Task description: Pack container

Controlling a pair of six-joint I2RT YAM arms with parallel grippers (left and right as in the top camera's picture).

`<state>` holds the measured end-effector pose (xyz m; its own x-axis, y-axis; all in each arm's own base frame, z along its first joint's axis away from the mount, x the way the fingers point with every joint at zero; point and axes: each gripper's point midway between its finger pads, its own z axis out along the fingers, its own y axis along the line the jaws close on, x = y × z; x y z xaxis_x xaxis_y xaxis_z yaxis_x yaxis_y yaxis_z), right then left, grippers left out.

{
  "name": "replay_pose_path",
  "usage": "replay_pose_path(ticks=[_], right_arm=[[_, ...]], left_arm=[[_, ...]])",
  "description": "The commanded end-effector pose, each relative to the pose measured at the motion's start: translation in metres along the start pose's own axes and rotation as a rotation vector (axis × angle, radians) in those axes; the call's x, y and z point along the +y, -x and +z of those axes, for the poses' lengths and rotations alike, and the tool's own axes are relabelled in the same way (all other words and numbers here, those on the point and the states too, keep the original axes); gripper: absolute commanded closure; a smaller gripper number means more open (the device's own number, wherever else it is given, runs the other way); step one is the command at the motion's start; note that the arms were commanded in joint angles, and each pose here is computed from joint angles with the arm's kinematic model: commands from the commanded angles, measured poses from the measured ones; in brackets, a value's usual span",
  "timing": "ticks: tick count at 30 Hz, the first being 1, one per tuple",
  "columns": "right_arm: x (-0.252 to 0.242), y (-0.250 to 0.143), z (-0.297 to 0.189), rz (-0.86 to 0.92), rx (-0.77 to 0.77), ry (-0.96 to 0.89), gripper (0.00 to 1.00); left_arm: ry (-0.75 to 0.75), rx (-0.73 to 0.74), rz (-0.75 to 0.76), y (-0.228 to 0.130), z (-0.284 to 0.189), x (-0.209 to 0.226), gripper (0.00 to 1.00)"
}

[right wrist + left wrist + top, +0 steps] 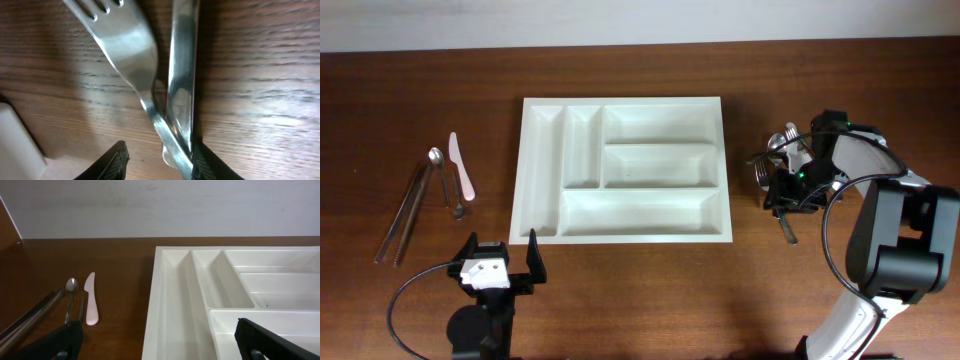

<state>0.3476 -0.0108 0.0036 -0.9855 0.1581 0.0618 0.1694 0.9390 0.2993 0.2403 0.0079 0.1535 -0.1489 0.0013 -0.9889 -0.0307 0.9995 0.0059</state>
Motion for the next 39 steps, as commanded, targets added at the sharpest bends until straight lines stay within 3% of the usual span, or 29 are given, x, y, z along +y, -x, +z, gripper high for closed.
replay_pose_path(ticks=[1,11,25,39], right_arm=[[0.017,-0.010,0.013,0.002,0.050,0.045,0.57],[0.053,-0.012,0.029,-0.129,0.052,-0.039,0.56],[0.006,-0.008,0.046,-0.010,0.070,-0.180,0.57],[-0.012,-0.053,0.080,0.045,0.228,-0.195,0.57]], left_arm=[[-0.002,-0.002,0.008,-0.001,0.000,0.000,0.01],[-0.002,-0.002,0.008,-0.001,0.000,0.000,0.01],[-0.002,-0.002,0.008,-0.001,0.000,0.000,0.01],[-0.002,-0.003,0.008,-0.001,0.000,0.000,0.01]])
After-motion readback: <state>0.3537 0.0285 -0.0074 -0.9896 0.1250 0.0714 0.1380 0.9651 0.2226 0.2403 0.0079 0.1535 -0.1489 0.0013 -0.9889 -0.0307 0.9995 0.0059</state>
